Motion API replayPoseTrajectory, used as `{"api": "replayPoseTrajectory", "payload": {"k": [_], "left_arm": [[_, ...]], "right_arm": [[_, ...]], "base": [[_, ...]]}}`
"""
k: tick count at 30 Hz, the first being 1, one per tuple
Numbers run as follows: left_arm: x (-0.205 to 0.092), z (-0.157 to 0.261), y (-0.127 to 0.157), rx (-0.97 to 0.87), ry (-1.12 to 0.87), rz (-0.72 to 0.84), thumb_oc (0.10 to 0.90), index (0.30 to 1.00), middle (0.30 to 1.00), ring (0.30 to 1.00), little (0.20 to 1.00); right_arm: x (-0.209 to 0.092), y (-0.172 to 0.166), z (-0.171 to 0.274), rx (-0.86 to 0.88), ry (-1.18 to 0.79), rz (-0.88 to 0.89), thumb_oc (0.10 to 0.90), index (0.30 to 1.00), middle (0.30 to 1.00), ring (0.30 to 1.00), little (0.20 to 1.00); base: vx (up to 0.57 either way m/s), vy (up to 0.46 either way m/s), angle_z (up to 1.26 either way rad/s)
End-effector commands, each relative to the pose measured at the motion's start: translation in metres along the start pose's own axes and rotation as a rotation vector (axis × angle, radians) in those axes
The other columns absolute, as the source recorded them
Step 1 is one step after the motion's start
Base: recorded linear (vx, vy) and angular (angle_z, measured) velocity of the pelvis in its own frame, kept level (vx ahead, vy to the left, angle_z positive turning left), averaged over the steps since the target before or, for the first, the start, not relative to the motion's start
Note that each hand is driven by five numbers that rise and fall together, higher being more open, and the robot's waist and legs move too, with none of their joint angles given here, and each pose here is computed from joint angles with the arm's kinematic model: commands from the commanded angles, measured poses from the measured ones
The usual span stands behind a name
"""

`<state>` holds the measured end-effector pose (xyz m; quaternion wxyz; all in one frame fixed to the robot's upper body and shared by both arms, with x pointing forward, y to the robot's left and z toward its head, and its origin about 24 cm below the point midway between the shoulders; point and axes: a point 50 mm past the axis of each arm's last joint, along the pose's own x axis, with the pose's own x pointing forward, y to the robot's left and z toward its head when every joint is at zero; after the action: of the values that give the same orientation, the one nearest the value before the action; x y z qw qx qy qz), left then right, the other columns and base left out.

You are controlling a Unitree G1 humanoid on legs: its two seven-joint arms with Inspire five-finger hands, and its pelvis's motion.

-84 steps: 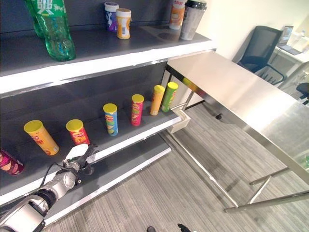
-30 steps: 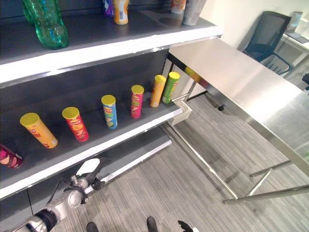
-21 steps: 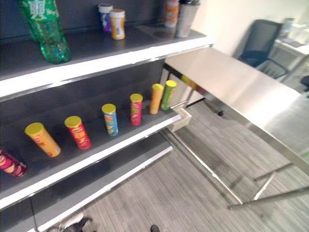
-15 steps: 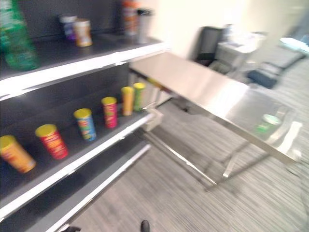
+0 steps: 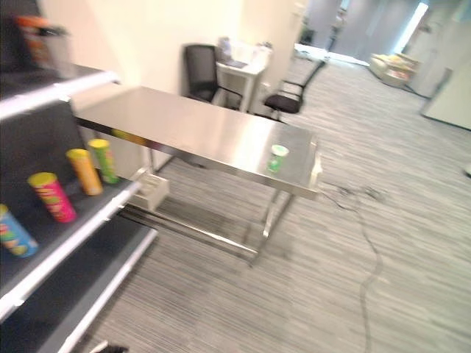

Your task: Put the goods on the table back onto the shelves and tidy them up.

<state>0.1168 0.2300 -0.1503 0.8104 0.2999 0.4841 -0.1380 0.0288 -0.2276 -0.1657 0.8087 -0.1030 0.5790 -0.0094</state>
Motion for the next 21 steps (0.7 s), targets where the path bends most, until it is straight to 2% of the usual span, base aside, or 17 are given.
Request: {"api": "replayPoseTrajectory", "payload": {"k": [1,7,12,21], "left_arm": [[0.005,0.027,-0.008,-0.136,-0.108,0.022,0.8,0.9,0.9,0.9,0.9],[0.008,0.044,-0.014,-0.169,-0.142,0.016,0.8,0.9,0.9,0.9,0.9],[0.006,0.02,-0.023,-0.323,-0.022,0.03,0.8,0.9,0.9,0.9,0.9],[0.008,0.036,-0.014,-0.2,-0.098,0.027,0.8,0.9,0.9,0.9,0.9]], "right_arm": [[-0.001,0.0,-0.002,-0.01,-0.001,0.004,0.8,0.9,0.9,0.9,0.9],[0.005,0.0,0.02,-0.064,-0.063,-0.009,0.8,0.9,0.9,0.9,0.9],[0.005,0.013,0.021,-0.128,-0.067,0.04,0.8,0.9,0.9,0.9,0.9],[0.005,0.004,0.025,-0.17,-0.075,0.032,0.8,0.9,0.9,0.9,0.9]], "base": [[0.13,-0.036,-0.25],[0.18,-0.014,-0.3],[0.32,0.109,-0.67],[0.26,0.06,-0.23]]}}
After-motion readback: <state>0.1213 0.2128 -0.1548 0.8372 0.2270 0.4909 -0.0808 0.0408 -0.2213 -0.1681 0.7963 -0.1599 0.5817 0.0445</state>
